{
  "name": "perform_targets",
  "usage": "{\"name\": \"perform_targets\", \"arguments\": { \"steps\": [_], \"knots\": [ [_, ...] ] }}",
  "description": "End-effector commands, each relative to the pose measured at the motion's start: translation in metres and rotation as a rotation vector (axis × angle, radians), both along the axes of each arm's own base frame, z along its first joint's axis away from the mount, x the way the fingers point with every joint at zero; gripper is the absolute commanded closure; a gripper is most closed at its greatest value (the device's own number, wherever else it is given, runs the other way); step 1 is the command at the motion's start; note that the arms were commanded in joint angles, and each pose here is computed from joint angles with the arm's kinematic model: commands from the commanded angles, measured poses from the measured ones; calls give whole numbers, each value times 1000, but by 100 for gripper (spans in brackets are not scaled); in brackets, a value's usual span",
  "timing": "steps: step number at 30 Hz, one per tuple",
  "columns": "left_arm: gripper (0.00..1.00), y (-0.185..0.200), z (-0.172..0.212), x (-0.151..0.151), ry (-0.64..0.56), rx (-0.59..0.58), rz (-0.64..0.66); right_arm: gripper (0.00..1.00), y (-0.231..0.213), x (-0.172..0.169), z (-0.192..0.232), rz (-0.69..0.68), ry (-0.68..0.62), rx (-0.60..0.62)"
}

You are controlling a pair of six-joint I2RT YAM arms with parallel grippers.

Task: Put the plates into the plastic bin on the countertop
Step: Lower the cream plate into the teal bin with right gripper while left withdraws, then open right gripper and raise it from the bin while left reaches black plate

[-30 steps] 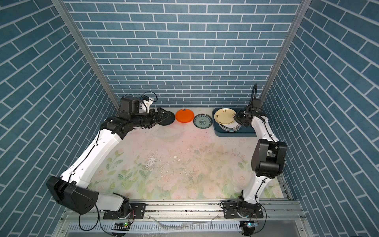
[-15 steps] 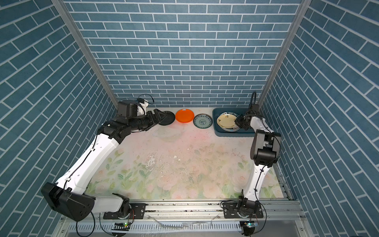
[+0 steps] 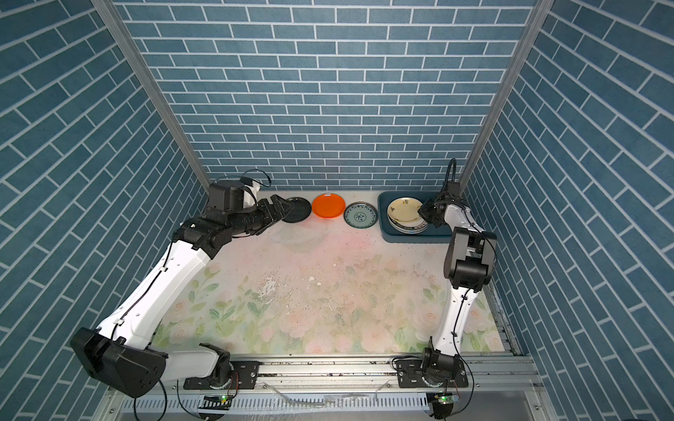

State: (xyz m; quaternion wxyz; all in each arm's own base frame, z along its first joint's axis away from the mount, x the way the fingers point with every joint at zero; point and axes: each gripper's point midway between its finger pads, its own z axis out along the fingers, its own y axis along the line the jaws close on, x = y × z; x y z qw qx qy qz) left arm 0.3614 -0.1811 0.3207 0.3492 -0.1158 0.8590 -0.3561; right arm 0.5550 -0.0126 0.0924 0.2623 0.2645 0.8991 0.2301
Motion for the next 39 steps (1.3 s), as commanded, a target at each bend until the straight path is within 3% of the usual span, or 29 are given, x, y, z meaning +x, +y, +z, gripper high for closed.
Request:
{"name": "perform_targets", "arguments": {
  "steps": [1, 12, 14, 17, 22, 35, 39],
  "knots": [
    [9, -1, 9, 7, -29, 0, -1, 100, -5, 5, 0, 26, -14, -37],
    [9, -4, 2, 9, -10, -11, -4, 100, -6, 7, 0, 47, -17, -60],
    [9, -4, 2, 8, -9, -15, -1, 93, -6, 7, 0, 49, -18, -60],
    [9, -3, 2, 5, -10, -21, 3, 72, -6, 5, -2, 53, -13, -65],
    [9, -1, -3, 2, 6, -31, 15, 53, -5, 4, 1, 65, -19, -74],
    [8, 4, -53, 12, 143, -10, 96, 30, -4, -19, 63, 101, -109, -128],
    [8, 3, -68, 28, 166, 5, 108, 29, 3, -34, 89, 101, -144, -106]
  ]
}}
